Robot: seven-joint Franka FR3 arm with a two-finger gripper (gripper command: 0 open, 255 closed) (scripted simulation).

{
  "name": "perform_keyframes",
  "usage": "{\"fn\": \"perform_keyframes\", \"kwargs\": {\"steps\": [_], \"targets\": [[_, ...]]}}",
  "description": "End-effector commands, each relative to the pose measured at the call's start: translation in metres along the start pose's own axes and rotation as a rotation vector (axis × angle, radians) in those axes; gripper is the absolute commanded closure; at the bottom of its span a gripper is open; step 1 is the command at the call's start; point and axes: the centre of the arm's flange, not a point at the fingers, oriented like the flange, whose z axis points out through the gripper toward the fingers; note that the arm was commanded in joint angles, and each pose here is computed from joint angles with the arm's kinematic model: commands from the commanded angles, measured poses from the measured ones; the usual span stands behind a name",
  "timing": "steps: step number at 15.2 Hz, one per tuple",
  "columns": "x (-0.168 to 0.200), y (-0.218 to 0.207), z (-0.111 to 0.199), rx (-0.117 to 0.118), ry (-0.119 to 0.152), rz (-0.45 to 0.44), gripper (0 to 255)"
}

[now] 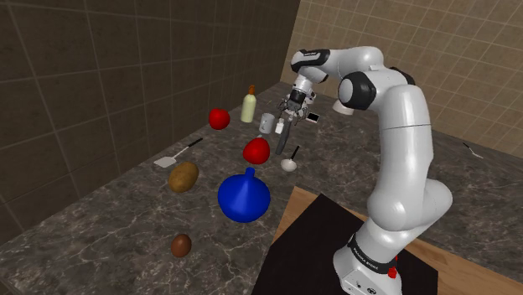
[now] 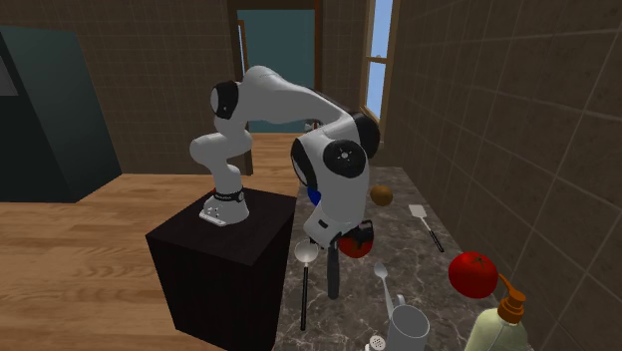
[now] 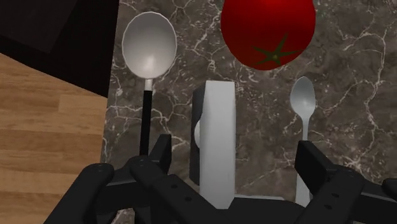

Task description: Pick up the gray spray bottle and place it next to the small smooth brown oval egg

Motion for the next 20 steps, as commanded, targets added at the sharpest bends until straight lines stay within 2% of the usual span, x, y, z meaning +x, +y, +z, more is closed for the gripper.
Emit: {"fn": "perform_keyframes", "kwargs": {"steps": [1,7,8,9,12,15,16,17,20], "targets": [[0.027,0.010,0.062,-0.064,-0.077,0.034,0],[0.027,0.010,0.062,-0.064,-0.077,0.034,0],[0.015,0.003,0.063,-0.065,-0.075,0.036,255],[0.010,-0.013,0.059,-0.066,-0.075,0.036,255],[0.024,-0.013,0.053,-0.065,-0.076,0.035,255],[0.025,-0.015,0.060,-0.065,-0.076,0.035,255],[0.038,-0.028,0.062,-0.065,-0.077,0.034,255],[0.027,0.010,0.062,-0.064,-0.077,0.034,255],[0.020,0.008,0.048,-0.064,-0.077,0.034,255]]}}
